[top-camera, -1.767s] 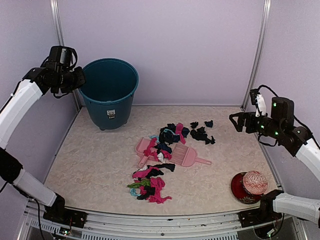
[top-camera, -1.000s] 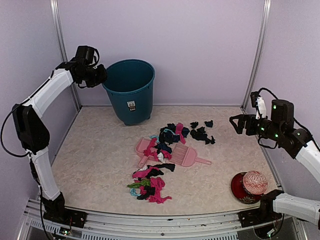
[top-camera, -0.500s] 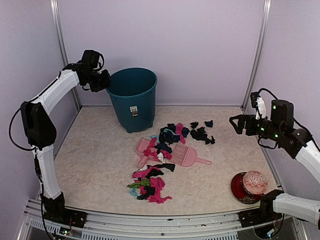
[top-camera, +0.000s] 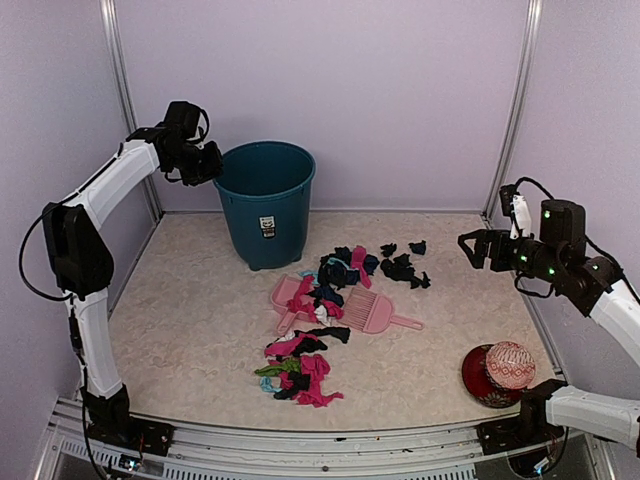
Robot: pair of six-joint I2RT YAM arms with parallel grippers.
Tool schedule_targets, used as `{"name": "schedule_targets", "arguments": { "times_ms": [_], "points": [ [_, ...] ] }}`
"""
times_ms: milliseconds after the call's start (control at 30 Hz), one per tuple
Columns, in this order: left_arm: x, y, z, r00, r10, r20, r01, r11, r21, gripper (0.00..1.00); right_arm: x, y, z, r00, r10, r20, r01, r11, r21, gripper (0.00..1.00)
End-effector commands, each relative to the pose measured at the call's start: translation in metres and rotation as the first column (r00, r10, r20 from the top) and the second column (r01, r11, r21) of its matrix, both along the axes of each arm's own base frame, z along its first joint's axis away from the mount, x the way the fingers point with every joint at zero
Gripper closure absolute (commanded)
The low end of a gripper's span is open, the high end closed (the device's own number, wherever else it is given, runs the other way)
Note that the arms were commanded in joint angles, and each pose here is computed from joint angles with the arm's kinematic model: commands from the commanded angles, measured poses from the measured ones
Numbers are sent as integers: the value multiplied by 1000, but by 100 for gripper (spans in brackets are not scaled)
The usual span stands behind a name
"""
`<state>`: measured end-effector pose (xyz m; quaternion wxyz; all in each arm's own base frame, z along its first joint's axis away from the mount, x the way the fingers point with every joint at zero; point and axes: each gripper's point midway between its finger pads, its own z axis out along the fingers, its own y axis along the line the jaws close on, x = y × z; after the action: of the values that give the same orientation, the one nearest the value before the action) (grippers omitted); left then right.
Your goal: Sweep away the paper scraps from the table
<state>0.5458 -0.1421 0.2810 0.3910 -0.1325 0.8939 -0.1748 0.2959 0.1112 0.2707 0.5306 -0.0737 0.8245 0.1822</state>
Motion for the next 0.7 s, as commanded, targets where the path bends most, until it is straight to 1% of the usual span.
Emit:
{"name": "schedule_targets", "arguments": {
  "times_ms": [0,133,233,267,400,500,567,633,667],
  "points": [
    [12,-5,32,995,-10,100,15,999,-49,83,-2,1,-1,1000,0,-14,0,1000,-2,0],
    [12,-7,35,994,-18,109,24,998,-54,71,-3,0,-1,1000,-3,-17,3,1000,-5,0],
    [10,-9,42,992,-28,126,36,998,-61,54,-4,0,-1,1000,-4,-16,4,1000,-5,0],
    [13,4,46,991,-8,136,17,998,-62,49,-5,-1,0,1000,-5,-15,5,1000,-5,0],
    [8,12,59,986,-1,166,10,998,-55,31,-6,0,0,1000,2,-17,-3,1000,-4,0],
    [-3,19,71,981,12,192,-4,999,-41,18,-9,6,3,999,42,-5,-42,999,2,0],
    [-10,23,78,977,18,213,-11,999,-34,7,-12,10,6,997,71,11,-71,997,12,0],
    [-20,27,85,973,26,229,-20,999,-28,2,-13,12,8,996,85,23,-85,996,18,0],
    [-25,29,87,972,26,235,-21,999,-25,1,-13,13,7,996,91,21,-91,996,19,0]
  ]
}}
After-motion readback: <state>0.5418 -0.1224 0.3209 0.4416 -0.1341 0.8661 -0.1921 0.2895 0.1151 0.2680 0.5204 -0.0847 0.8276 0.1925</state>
